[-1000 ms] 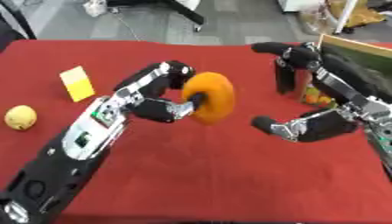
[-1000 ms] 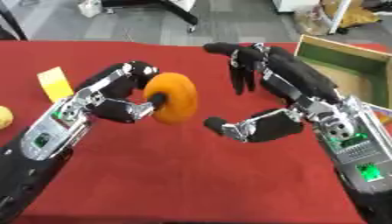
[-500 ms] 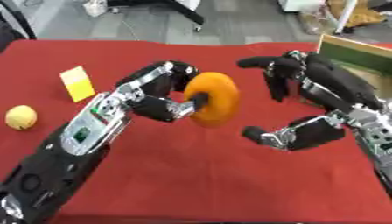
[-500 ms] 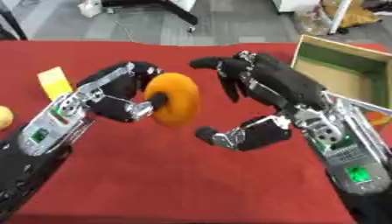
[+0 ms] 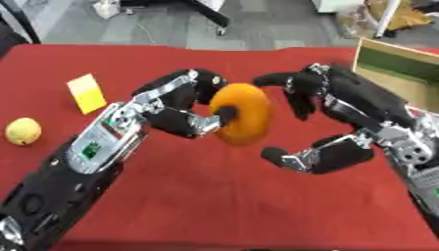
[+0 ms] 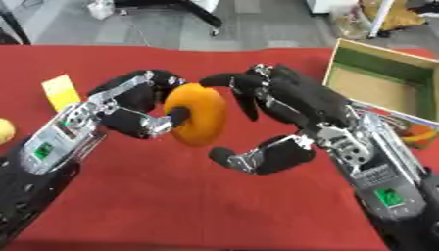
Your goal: Pick up the objects with one hand, pass them to the other hand, and then place them into the box on the other side of the table.
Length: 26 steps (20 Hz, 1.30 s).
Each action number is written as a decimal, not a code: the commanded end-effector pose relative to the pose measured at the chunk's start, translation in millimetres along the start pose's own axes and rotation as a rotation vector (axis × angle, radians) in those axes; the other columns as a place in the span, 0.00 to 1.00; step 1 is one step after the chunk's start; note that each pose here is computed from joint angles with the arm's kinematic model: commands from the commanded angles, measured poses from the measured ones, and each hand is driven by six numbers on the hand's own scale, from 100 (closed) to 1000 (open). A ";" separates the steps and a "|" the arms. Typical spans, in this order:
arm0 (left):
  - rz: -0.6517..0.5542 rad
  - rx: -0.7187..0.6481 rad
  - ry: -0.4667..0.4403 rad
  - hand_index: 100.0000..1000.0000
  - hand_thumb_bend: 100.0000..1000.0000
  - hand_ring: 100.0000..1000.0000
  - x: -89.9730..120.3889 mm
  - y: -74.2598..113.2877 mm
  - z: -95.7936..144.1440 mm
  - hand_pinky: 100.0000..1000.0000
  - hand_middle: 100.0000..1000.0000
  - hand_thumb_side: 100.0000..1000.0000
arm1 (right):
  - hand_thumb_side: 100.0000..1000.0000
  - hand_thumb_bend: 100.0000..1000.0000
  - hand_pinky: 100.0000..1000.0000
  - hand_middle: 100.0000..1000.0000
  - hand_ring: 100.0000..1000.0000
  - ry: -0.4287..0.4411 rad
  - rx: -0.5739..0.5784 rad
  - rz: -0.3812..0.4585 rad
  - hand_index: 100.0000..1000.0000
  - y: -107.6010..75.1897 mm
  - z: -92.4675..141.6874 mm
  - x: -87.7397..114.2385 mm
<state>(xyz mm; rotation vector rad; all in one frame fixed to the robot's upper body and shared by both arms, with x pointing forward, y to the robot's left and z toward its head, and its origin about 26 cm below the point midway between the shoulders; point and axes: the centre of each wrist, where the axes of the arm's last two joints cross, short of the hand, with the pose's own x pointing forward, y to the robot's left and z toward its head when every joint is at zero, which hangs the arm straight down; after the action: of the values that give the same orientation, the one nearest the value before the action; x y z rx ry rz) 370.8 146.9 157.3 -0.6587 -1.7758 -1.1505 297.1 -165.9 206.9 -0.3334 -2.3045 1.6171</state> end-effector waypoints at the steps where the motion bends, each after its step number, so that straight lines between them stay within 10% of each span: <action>1: -0.027 -0.020 -0.028 0.46 0.09 0.50 14.1 3.5 -4.8 0.49 0.40 0.07 | 0.34 0.34 0.14 0.15 0.28 -0.017 -0.018 0.022 0.86 -7.1 -3.7 5.0; 15: -0.012 -0.059 -0.047 0.47 0.05 0.50 19.0 -2.1 -11.1 0.49 0.40 0.08 | 0.25 0.22 0.12 0.14 0.27 0.021 -0.033 0.064 0.80 -2.9 -2.2 5.6; 26: -0.008 -0.063 -0.049 0.47 0.05 0.50 22.6 -5.0 -13.0 0.49 0.41 0.08 | 0.20 0.16 0.10 0.12 0.24 0.053 -0.081 0.096 0.50 -2.0 -1.3 5.4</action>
<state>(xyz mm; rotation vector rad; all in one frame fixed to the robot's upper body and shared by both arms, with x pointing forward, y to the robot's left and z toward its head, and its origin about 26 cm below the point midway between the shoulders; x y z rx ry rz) 362.6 134.7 163.8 -0.7197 -1.7574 -1.1897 295.5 -162.6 202.8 -0.4741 -2.3238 1.5417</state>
